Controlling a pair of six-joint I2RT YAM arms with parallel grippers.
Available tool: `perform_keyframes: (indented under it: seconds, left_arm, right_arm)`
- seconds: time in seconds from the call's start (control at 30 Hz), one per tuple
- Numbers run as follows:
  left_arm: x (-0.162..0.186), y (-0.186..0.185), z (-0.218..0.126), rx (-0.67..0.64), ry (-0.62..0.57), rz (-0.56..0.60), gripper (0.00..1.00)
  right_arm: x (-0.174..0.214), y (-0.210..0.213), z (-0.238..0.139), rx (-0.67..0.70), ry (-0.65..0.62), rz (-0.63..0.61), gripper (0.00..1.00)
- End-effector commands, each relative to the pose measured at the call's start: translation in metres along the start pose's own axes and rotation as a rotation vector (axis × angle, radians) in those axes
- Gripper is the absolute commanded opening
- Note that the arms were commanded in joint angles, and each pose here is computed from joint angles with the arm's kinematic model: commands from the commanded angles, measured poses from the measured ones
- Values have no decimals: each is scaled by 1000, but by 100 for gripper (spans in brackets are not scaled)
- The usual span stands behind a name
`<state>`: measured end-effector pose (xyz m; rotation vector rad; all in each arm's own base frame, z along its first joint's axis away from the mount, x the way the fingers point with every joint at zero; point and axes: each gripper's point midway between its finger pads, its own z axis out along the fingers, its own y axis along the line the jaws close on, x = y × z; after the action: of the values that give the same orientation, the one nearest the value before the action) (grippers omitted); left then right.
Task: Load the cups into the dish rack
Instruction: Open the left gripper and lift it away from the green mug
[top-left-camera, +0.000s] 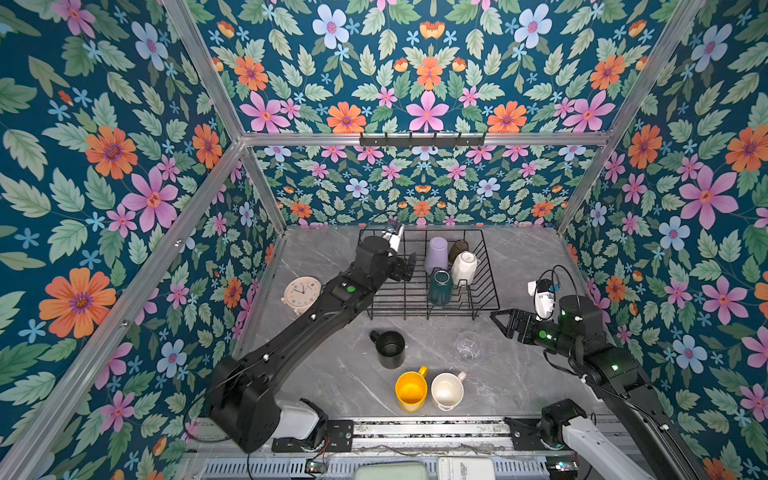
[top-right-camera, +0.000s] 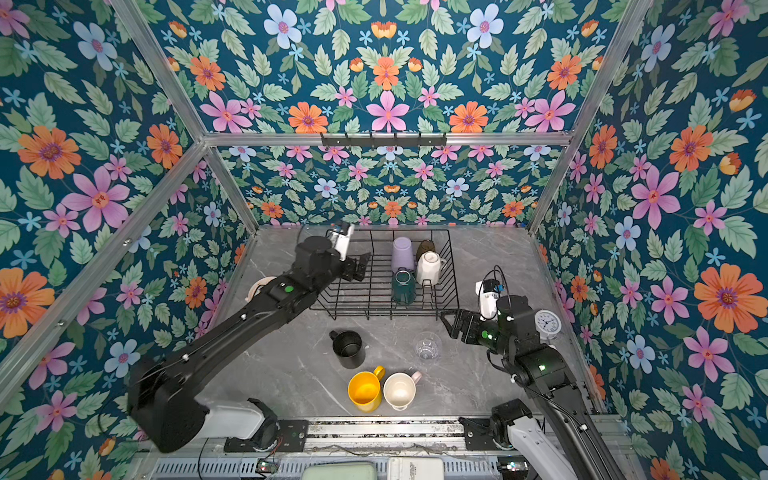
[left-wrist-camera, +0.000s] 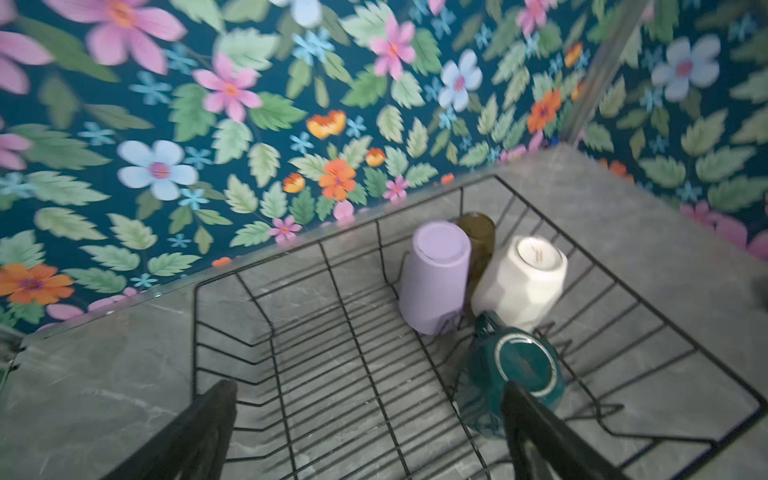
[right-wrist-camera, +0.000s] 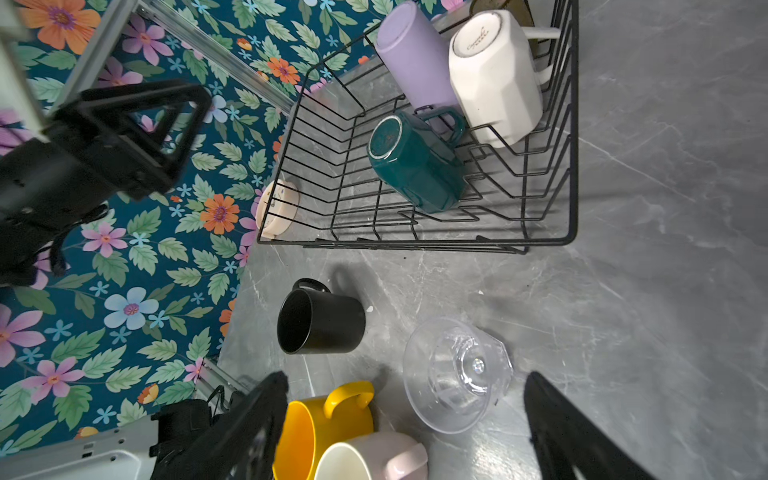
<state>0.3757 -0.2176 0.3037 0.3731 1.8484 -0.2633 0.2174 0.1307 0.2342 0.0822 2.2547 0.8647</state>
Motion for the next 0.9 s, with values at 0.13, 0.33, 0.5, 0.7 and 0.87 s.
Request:
perform_keyframes:
  seconds: [0.13, 0.33, 0.5, 0.7, 0.87]
  left_arm:
    - [-7, 63, -54, -123, -178, -299, 100]
    - [12, 76, -74, -159, -168, -356, 100]
    - [19, 76, -75, -160, -162, -372, 100]
    - [18, 73, -70, -140, -162, -382, 100]
    - [18, 70, -70, -123, -159, -380, 100]
  right_arm:
    - [6, 1, 8, 39, 49, -43, 84]
    - [31, -16, 20, 177, 165, -84, 76]
    - [48, -34, 23, 263, 206, -90, 67]
    - [66, -39, 37, 301, 263, -111, 56]
    - [74, -42, 52, 338, 290, -127, 51]
